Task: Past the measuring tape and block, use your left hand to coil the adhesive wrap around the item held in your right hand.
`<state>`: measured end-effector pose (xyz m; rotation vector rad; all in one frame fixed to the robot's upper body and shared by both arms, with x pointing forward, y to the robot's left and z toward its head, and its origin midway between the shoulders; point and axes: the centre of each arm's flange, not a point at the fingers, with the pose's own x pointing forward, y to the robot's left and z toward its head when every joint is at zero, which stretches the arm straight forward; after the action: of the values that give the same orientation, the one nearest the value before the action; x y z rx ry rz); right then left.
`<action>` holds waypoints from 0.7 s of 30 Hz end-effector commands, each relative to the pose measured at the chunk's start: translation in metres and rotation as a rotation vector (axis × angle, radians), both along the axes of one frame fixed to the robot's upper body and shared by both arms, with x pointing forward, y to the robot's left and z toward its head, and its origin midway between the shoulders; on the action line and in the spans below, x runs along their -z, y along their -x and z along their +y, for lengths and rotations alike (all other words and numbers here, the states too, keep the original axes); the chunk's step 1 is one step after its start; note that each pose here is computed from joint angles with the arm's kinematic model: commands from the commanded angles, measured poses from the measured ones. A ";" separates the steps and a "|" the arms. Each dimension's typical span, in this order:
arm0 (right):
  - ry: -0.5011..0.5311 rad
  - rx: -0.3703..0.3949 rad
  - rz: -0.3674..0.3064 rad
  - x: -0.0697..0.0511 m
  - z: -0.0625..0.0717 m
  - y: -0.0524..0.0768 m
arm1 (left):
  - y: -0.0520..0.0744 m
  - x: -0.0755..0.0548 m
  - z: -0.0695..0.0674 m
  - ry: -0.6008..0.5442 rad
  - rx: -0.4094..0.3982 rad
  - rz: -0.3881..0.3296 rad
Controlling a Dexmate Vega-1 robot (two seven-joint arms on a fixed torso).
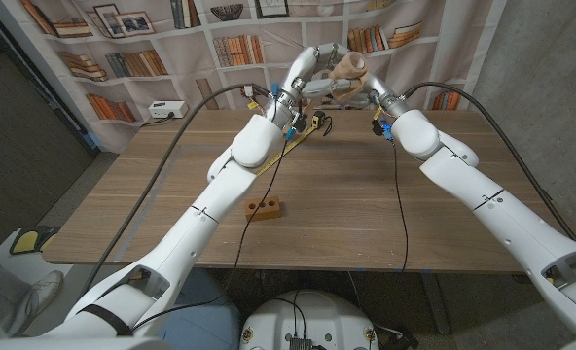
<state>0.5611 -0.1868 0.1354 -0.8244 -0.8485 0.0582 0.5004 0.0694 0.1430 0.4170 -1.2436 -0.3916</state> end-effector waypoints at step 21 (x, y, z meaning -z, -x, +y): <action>-0.101 -0.070 0.033 -0.005 -0.006 0.002 | -0.009 0.042 -0.001 -0.011 0.036 0.112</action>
<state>0.5589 -0.1885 0.1397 -0.7449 -0.8382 0.0741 0.5041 0.0727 0.1180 0.3921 -1.1911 -0.4165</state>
